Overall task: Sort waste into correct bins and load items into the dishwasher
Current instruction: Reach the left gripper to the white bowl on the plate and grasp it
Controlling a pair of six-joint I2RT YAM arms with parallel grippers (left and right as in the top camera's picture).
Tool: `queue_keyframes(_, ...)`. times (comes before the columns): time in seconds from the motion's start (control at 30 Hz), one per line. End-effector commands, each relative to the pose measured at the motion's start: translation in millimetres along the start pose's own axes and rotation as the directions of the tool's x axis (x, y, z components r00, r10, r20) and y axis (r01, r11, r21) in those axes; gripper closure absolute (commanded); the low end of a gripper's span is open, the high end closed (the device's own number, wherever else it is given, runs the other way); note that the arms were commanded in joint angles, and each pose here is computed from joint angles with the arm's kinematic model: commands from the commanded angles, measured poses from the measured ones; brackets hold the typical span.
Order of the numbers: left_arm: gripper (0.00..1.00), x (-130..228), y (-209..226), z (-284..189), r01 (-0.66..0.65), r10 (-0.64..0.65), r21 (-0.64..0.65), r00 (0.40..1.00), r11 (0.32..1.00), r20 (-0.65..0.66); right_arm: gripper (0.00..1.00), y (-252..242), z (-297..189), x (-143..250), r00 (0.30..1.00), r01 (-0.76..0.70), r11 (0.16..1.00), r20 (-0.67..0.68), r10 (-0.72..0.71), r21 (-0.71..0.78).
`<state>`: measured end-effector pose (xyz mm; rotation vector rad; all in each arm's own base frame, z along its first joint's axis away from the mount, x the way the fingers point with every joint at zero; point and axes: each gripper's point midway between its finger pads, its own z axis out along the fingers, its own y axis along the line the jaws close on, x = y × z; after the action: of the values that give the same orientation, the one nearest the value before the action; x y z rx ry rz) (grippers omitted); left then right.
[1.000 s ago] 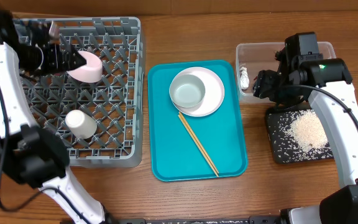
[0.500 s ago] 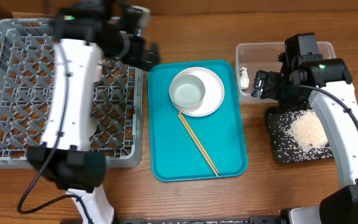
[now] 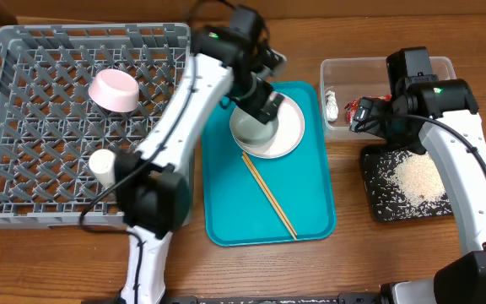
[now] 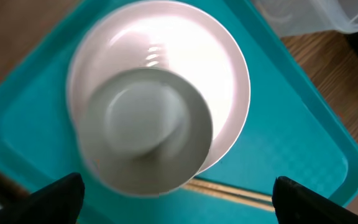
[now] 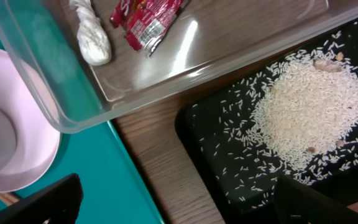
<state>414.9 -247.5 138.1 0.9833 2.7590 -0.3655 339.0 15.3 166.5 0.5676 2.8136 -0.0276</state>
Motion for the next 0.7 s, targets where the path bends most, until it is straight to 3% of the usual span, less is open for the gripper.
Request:
queue_keyframes(0.0, 0.07, 5.3, -12.1, 37.3, -0.017, 0.017, 0.001, 0.997, 1.000, -0.077, 0.00, -3.2, -14.5, -11.5, 0.997, -0.038, 0.999, 0.065, 0.038, 0.010)
queue_keyframes(0.23, 0.28, 18.5, -28.5, 84.2, -0.046, 0.049, 0.024, 0.983, 0.999, -0.178, 0.00, -4.0, -14.5, -10.2, 0.998, -0.037, 0.999, 0.060, 0.036, 0.014)
queue_keyframes(0.3, 0.44, 21.8, -26.5, 91.8, -0.051, 0.051, 0.008, 0.979, 0.999, -0.199, 0.00, -4.0, -14.5, -10.2, 0.998, -0.037, 0.999, 0.060, 0.036, 0.014)
queue_keyframes(0.4, 0.52, 27.5, -24.4, 103.3, -0.047, 0.047, 0.008, 0.973, 0.999, -0.228, 0.00, -4.1, -14.5, -10.1, 0.998, -0.037, 0.999, 0.059, 0.036, 0.014)
queue_keyframes(0.5, 0.70, 30.0, -22.0, 106.3, -0.047, 0.045, -0.002, 0.970, 0.999, -0.240, 0.00, -4.1, -14.5, -10.0, 0.998, -0.037, 0.999, 0.059, 0.036, 0.014)
queue_keyframes(0.67, 0.84, 31.4, -10.8, 105.5, -0.053, 0.035, -0.067, 0.967, 0.996, -0.252, 0.00, -4.5, -14.4, -9.2, 0.998, -0.036, 0.999, 0.056, 0.036, 0.016)
